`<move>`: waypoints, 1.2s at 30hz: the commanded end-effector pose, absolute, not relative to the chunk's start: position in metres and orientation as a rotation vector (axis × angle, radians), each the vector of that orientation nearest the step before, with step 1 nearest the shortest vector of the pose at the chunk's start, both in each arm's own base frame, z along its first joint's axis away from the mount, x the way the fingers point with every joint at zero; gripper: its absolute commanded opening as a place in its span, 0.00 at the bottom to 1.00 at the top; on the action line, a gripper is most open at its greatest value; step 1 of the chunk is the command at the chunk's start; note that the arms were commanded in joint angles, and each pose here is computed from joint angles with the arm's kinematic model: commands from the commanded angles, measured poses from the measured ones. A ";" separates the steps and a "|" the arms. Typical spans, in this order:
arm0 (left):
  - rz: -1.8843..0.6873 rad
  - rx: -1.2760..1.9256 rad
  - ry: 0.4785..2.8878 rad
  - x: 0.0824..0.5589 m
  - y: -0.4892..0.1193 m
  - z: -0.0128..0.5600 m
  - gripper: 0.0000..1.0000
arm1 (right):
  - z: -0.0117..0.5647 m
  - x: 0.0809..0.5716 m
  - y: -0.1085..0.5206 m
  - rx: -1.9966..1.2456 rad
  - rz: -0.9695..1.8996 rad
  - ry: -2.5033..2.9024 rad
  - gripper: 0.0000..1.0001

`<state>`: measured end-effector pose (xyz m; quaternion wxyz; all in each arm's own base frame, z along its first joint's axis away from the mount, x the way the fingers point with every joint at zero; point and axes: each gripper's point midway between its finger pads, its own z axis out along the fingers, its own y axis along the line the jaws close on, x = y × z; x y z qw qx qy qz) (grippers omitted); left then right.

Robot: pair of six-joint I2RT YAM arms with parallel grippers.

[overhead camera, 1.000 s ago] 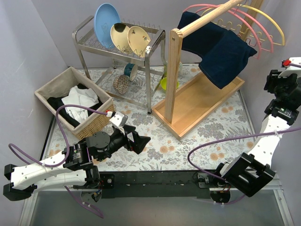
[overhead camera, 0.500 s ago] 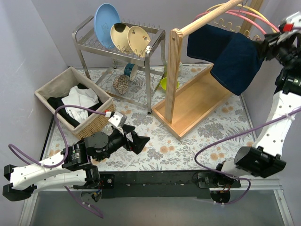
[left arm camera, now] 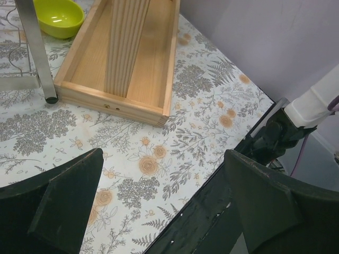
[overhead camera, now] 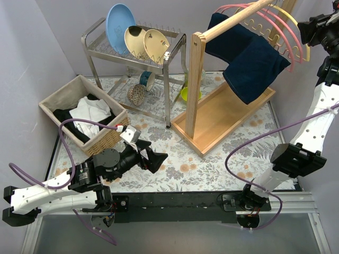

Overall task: Place the skirt on the hanger
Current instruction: Grab a hanger with the right arm

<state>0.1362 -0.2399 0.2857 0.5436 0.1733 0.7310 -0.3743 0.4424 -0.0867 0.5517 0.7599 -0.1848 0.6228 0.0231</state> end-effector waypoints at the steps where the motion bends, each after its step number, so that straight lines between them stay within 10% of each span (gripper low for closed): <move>1: -0.841 0.418 1.731 0.141 -0.237 0.281 0.98 | 0.550 0.461 -0.095 -0.421 0.055 1.356 0.46; 30: -0.754 0.507 1.750 0.145 -0.241 0.253 0.98 | 0.484 0.484 -0.101 -0.492 0.120 1.485 0.29; 36: -0.753 0.513 1.754 0.145 -0.242 0.252 0.98 | 0.486 0.477 -0.097 -0.505 0.108 1.474 0.40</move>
